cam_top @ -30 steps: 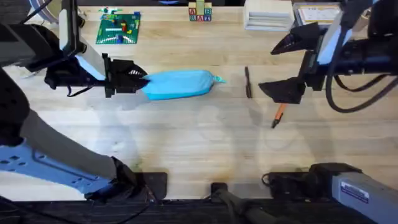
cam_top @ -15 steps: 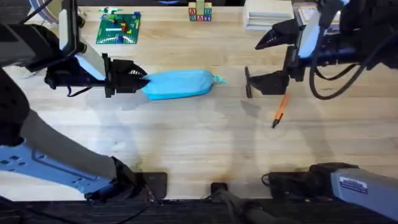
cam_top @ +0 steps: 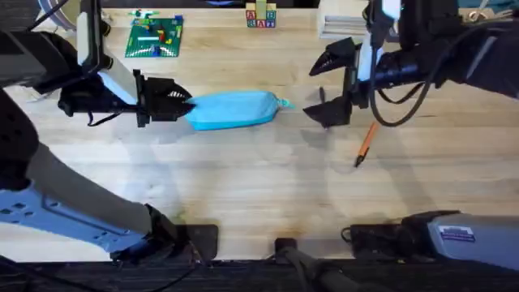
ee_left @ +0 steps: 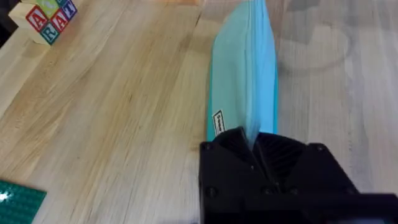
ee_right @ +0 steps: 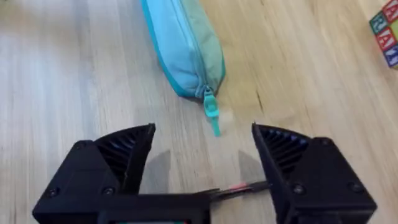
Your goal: Unzip the bag, pick up the pens from the table one at a time and place them inside, then zip the bag closed.
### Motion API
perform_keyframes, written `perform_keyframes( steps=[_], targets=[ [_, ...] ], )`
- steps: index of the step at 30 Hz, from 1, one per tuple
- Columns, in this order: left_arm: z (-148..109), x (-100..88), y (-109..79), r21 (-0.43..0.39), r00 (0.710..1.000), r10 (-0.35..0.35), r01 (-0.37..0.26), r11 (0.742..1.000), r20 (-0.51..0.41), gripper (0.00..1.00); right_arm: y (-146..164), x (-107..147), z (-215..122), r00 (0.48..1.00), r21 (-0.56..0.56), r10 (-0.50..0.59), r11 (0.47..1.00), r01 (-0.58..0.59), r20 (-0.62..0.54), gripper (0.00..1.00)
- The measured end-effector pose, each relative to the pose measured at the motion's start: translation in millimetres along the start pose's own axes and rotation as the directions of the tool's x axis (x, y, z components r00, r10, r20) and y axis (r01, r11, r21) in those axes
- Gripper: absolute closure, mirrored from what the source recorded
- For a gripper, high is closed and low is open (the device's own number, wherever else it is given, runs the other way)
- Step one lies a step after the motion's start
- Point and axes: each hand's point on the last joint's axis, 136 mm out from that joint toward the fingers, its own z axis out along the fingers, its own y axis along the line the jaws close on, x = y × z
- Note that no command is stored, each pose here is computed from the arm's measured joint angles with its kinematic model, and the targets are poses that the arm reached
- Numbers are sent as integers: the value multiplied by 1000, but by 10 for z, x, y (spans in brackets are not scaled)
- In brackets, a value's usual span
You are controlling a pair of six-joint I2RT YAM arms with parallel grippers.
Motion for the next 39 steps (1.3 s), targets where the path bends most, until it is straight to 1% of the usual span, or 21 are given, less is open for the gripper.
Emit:
perform_keyframes(
  steps=[11,12,17,26,28,32,39],
  targets=[
    [0,0,0,0,1000,0,0,1000,0,958,1,81,145,1000,-31,13,999,-13,-10,62],
    [0,0,0,0,1000,0,0,1000,0,958,1,130,186,999,-42,27,999,-28,-18,55],
    [0,0,0,0,1000,0,0,1000,0,958,-1,209,253,998,-57,48,997,-50,-30,57],
    [0,0,0,0,1000,0,0,1000,0,958,-72,229,343,999,-49,28,998,-29,-20,70],
    [0,0,0,0,1000,0,0,1000,0,958,-71,241,439,1000,-60,14,998,-15,-17,79],
    [0,0,-1,0,1000,0,0,1000,0,958,-78,241,522,1000,-66,-2,998,1,-11,93],
    [0,0,-2,1,1000,-2,2,1000,0,958,-36,314,673,1000,-97,13,995,-15,-22,94]
  ],
)
